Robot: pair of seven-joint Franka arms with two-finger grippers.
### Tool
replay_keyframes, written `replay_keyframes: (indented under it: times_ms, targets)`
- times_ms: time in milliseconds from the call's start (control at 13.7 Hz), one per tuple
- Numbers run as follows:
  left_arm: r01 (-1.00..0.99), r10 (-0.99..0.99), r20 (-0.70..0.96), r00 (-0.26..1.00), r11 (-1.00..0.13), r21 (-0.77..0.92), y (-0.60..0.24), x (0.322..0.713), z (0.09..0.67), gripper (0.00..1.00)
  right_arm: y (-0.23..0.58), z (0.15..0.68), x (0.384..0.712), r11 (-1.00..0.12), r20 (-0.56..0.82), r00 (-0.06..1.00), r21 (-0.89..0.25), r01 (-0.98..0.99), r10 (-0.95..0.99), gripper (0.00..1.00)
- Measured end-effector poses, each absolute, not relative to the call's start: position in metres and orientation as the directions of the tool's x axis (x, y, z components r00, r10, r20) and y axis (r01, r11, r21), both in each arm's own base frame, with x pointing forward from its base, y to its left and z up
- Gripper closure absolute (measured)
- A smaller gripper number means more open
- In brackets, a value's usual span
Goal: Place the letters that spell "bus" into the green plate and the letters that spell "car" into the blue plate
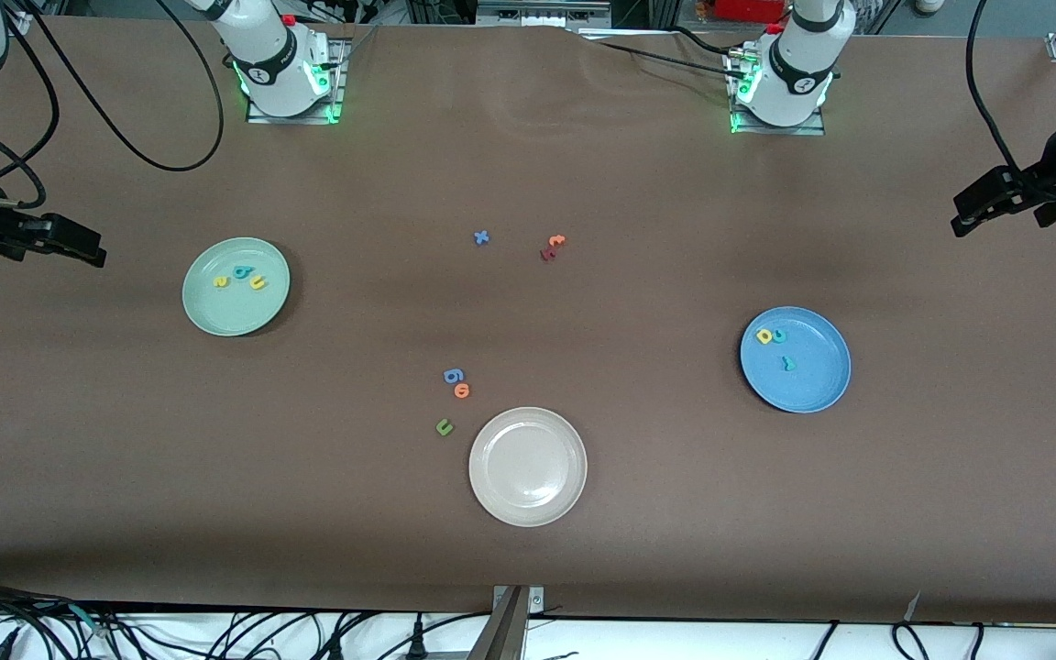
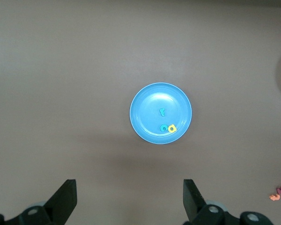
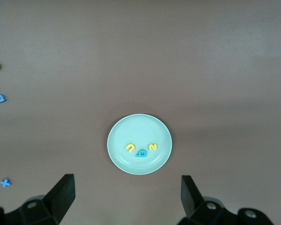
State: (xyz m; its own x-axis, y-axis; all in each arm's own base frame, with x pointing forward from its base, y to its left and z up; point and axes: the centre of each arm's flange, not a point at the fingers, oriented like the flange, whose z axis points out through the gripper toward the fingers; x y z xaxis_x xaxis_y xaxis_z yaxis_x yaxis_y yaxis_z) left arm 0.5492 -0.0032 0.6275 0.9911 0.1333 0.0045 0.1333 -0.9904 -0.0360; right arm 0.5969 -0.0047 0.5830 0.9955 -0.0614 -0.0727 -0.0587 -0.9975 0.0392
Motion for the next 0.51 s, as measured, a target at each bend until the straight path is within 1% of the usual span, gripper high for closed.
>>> replay_keyframes:
  times_ms: [511]
  targets:
    - [0.112, 0.112, -0.001, 0.994, -0.993, -0.037, -0.015, 0.549, 0.625, 0.00, -0.005, 0.583, 0.597, -0.998, -0.073, 0.995, 0.039, -0.059, -0.061, 0.00]
